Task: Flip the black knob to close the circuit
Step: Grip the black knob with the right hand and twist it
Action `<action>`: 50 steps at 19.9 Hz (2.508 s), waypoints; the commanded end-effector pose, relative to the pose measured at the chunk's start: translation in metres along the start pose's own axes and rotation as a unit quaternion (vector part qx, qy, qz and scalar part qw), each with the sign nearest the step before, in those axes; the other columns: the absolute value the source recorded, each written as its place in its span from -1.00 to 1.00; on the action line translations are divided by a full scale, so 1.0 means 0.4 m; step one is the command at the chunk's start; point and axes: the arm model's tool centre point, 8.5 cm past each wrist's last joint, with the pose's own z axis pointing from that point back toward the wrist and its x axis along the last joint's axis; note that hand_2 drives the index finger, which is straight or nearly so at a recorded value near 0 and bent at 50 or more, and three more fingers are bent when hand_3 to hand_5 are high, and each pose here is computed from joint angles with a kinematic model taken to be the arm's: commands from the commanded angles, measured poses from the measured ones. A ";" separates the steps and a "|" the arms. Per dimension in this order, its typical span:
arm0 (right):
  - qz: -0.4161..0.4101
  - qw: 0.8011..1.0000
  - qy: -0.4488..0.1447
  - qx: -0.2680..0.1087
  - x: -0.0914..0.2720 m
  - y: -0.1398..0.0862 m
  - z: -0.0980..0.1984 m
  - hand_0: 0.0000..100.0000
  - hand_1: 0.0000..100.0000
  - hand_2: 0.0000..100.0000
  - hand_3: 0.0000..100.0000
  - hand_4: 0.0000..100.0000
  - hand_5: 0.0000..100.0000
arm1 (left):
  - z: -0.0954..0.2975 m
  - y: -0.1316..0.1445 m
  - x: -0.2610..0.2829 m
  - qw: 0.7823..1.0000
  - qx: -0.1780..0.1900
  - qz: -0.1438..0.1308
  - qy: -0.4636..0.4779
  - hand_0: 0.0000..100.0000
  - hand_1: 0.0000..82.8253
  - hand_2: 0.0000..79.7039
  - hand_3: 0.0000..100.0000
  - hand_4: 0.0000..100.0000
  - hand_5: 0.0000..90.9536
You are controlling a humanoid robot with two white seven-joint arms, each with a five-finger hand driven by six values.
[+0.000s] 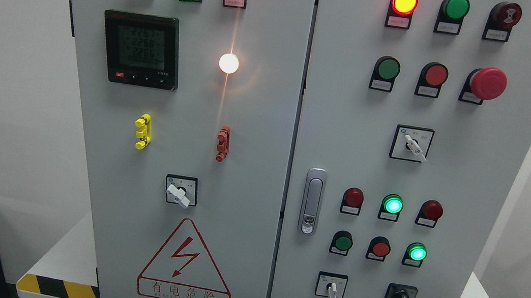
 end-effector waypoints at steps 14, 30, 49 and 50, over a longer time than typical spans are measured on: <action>-0.001 1.000 0.018 0.006 -0.025 0.011 -0.020 -1.00 -1.00 0.93 1.00 1.00 1.00 | 0.000 -0.005 -0.012 1.000 -0.002 0.002 -0.003 -0.76 0.34 -1.00 -1.00 -1.00 -1.00; -0.005 0.999 0.033 -0.004 -0.056 -0.007 -0.024 -1.00 -1.00 0.93 1.00 1.00 1.00 | 0.000 -0.002 -0.012 1.000 -0.002 0.002 -0.003 -0.76 0.34 -1.00 -1.00 -1.00 -1.00; -0.013 0.999 0.029 -0.011 -0.050 -0.020 -0.023 -1.00 -1.00 0.93 1.00 1.00 1.00 | 0.000 -0.005 -0.012 1.000 -0.002 0.002 -0.003 -0.76 0.34 -1.00 -1.00 -1.00 -1.00; -0.015 0.999 0.029 -0.012 -0.050 -0.021 -0.023 -1.00 -1.00 0.93 1.00 1.00 1.00 | 0.000 -0.002 -0.012 1.000 -0.002 0.002 -0.003 -0.76 0.34 -1.00 -1.00 -1.00 -1.00</action>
